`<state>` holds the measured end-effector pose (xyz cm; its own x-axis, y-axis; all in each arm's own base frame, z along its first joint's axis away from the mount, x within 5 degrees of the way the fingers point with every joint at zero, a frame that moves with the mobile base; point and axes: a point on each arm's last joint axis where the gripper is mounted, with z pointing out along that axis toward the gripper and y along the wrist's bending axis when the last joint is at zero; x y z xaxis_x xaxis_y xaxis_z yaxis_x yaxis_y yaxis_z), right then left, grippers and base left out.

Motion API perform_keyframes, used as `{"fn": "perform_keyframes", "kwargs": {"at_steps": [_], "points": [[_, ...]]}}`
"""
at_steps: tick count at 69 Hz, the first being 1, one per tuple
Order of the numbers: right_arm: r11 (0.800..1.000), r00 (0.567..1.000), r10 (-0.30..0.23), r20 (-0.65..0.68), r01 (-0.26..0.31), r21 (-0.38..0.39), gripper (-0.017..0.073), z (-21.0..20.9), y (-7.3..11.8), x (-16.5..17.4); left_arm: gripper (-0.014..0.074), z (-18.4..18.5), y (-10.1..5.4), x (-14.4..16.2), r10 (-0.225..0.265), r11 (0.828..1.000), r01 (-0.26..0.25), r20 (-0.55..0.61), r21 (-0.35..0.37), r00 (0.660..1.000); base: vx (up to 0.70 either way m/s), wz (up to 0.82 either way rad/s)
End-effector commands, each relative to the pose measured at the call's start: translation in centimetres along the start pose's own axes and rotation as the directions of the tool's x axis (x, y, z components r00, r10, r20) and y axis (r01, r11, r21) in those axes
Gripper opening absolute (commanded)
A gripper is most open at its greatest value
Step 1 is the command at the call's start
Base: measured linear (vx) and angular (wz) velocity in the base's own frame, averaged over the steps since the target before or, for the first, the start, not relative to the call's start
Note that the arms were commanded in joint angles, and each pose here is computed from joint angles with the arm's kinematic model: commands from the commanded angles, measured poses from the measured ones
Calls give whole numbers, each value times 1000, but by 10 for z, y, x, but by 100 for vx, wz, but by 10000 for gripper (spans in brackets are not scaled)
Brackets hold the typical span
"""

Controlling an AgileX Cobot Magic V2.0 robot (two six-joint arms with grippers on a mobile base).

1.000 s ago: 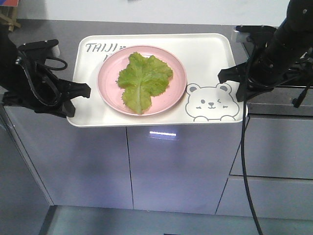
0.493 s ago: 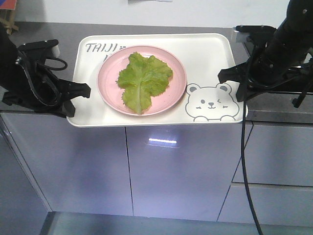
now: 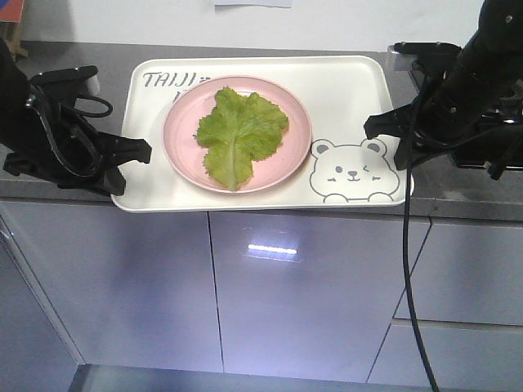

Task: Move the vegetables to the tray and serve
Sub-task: 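Carry the tray with both grippers while the base drives to another counter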

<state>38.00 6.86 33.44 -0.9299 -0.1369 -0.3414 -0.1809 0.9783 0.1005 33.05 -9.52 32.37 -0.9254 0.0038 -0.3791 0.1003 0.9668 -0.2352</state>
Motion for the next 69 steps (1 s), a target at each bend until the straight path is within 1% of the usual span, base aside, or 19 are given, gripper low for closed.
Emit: {"fn": "perform_keyframes", "kwargs": {"at_steps": [1,69], "points": [[999,997,-31,65,33,-30,-4,-31,8,3,-8,-26,-15,-5,22,997,-32,131,73,991,8,2],[999,997,-31,65,33,-30,-4,-31,8,3,-8,-26,-15,-5,22,997,-32,131,73,991,7,-1]]}}
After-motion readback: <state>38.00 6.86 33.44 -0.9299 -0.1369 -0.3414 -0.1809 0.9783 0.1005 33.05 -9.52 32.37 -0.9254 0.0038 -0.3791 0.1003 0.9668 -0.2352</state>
